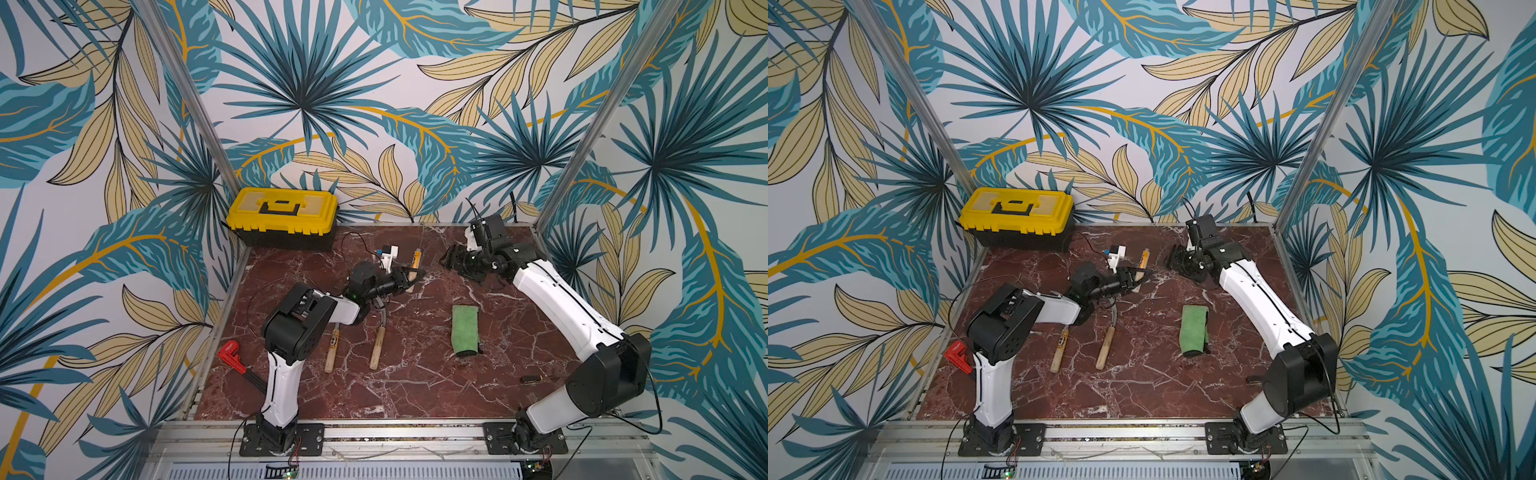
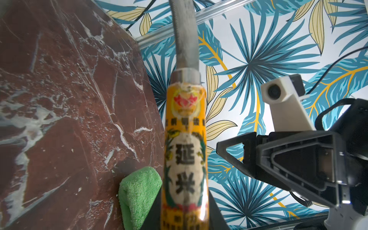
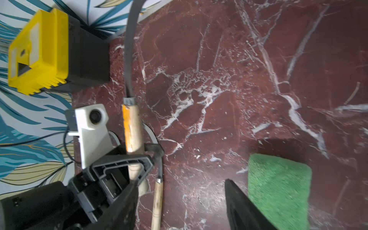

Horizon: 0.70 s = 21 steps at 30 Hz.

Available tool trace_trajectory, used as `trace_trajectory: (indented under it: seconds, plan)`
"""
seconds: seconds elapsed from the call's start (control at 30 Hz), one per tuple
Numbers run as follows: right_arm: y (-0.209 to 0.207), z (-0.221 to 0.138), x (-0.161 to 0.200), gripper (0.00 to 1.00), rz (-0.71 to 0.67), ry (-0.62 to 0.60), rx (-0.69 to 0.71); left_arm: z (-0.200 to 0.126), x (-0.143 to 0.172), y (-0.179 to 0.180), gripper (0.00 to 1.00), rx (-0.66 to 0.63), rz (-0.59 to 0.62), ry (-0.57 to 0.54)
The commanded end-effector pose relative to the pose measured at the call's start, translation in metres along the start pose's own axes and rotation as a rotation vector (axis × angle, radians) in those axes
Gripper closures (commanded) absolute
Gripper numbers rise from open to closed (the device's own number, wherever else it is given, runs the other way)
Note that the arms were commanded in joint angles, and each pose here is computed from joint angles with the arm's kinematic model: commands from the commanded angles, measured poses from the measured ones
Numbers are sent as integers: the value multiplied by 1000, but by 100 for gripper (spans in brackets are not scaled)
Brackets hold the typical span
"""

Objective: Wipe small sickles with rags
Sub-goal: Adjust the small sickle, then pick up the rag from the center of the board.

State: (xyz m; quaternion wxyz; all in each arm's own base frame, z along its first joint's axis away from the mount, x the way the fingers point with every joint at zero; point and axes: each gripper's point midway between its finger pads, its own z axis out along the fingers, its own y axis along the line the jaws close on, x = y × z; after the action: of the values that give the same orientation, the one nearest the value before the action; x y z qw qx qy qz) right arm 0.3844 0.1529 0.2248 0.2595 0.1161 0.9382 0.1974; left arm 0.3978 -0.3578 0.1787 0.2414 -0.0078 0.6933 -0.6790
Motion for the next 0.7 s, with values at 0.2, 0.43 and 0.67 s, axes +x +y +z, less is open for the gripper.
trace_trajectory:
  seconds: [0.2,0.43,0.67]
  plan:
    - [-96,37,93,27,-8,314,291,-11,-7,-32,100,87,45,-67]
    - [-124,59,129,24,46,406,351,-14,-4,-35,100,89,45,-63]
    - [-144,78,142,22,103,440,370,-17,-1,-38,100,91,46,-56]
